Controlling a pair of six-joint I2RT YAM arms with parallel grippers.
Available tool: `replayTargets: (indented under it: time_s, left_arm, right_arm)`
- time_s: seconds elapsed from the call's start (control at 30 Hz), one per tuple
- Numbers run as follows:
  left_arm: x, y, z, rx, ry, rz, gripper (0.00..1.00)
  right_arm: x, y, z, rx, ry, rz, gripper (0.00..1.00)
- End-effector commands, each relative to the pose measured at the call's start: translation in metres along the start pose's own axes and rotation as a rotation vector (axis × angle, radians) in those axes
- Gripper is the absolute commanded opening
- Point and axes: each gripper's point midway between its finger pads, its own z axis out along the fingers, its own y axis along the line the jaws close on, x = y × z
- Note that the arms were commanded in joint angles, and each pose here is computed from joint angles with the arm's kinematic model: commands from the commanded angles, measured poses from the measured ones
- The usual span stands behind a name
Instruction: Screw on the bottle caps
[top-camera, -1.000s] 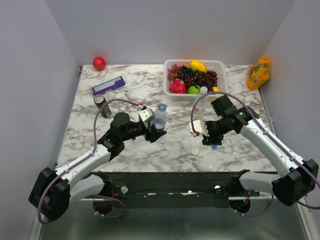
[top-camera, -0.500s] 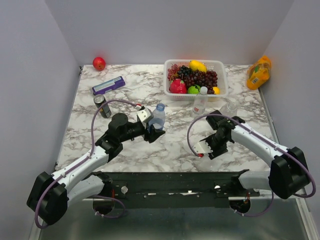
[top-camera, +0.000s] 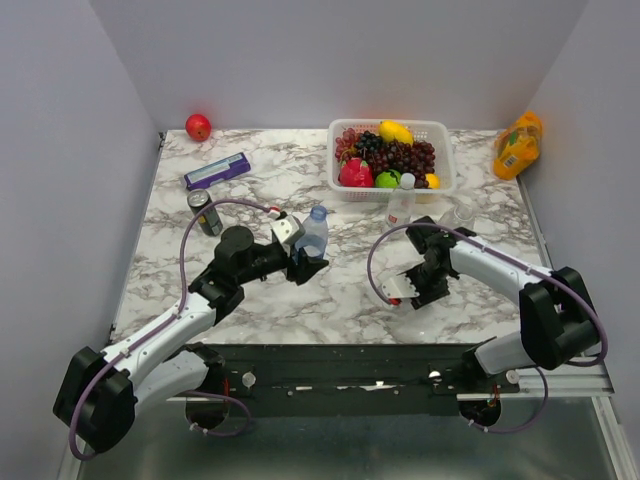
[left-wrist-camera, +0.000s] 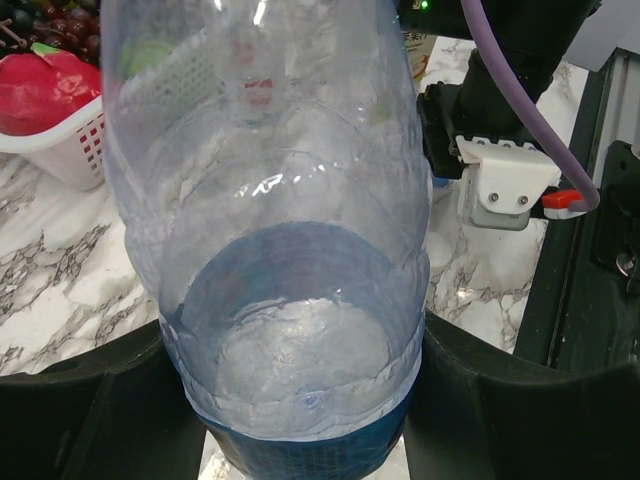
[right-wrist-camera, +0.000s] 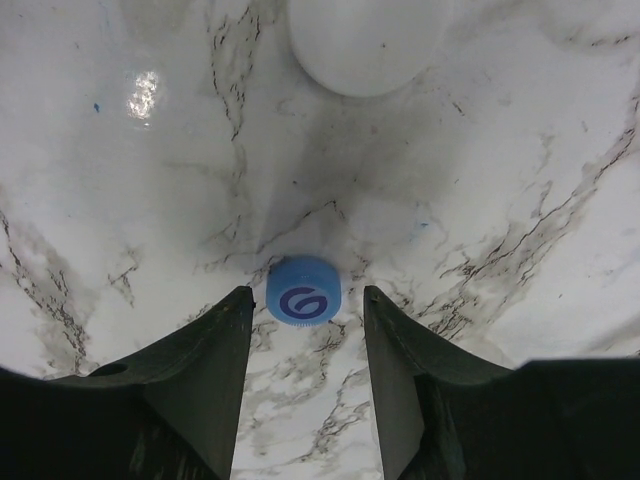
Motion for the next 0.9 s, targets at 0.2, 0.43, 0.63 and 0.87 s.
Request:
replayTargets:
  time_s: [0.2,0.43,0.63,0.87]
  left_arm:
    - [-0.003,0.01,-0.005,-0.036,-0.014,-0.012,0.0]
    - [-0.003,0.01,-0.003,-0.033,-0.013,-0.014,0.0]
    - [-0.002,0.011,-0.003,-0.033,-0.009,-0.018,0.0]
    - [0.004,0.01,-0.004,-0.031,-0.004,-0.021,0.0]
  right_arm:
    - [0.013,-0.001,0.006,0.007,0.037,0.024,0.53]
    - [0.011,0.0,0.011,-0.001,0.021,0.042,0.52]
    - [0.013,0.005,0.014,-0.016,0.027,0.061,0.47]
    - [0.007,0.007,0.008,-0.004,0.002,0.09,0.36]
